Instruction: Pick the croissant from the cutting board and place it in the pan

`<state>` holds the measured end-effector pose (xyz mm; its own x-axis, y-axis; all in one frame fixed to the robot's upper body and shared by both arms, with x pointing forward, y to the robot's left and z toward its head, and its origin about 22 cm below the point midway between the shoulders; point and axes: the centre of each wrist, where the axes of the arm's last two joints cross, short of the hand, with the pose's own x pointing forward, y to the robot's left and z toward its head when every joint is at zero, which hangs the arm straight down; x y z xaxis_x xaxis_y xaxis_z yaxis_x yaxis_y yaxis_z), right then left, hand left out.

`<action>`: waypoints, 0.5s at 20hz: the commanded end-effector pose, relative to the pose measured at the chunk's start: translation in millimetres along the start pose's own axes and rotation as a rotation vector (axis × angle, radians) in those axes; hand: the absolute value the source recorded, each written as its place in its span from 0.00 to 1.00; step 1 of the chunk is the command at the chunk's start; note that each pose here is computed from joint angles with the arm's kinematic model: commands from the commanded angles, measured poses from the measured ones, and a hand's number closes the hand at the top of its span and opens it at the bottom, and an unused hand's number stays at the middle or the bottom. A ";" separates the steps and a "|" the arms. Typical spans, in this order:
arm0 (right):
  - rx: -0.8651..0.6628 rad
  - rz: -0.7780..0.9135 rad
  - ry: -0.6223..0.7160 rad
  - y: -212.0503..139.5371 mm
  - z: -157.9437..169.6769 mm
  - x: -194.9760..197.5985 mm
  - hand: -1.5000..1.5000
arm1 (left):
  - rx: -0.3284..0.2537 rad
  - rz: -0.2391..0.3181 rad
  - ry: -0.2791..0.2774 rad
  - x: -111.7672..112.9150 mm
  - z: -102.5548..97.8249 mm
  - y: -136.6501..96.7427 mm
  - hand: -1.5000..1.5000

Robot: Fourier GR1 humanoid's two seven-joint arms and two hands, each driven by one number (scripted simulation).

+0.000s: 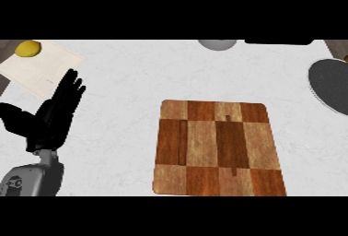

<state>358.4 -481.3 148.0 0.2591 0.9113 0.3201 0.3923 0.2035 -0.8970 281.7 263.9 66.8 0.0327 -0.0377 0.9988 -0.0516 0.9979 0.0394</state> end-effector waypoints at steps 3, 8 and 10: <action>0.060 -0.037 -0.027 14.3 2.8 -18.8 1.00 | -0.019 0.007 -0.018 13.1 -13.1 -15.7 0.50; 0.078 0.027 0.007 44.9 24.7 -34.1 1.00 | -0.031 0.003 -0.028 8.3 -10.1 -8.4 0.50; 0.130 -0.010 0.104 49.2 31.5 -42.5 1.00 | -0.024 0.009 -0.009 -3.1 -4.7 -20.0 0.50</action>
<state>347.9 -493.5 96.2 0.2795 0.9042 0.3229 0.3200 0.2293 -0.9192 289.5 252.3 69.5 0.0173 -0.0294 0.9994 -0.0243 0.9993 0.0299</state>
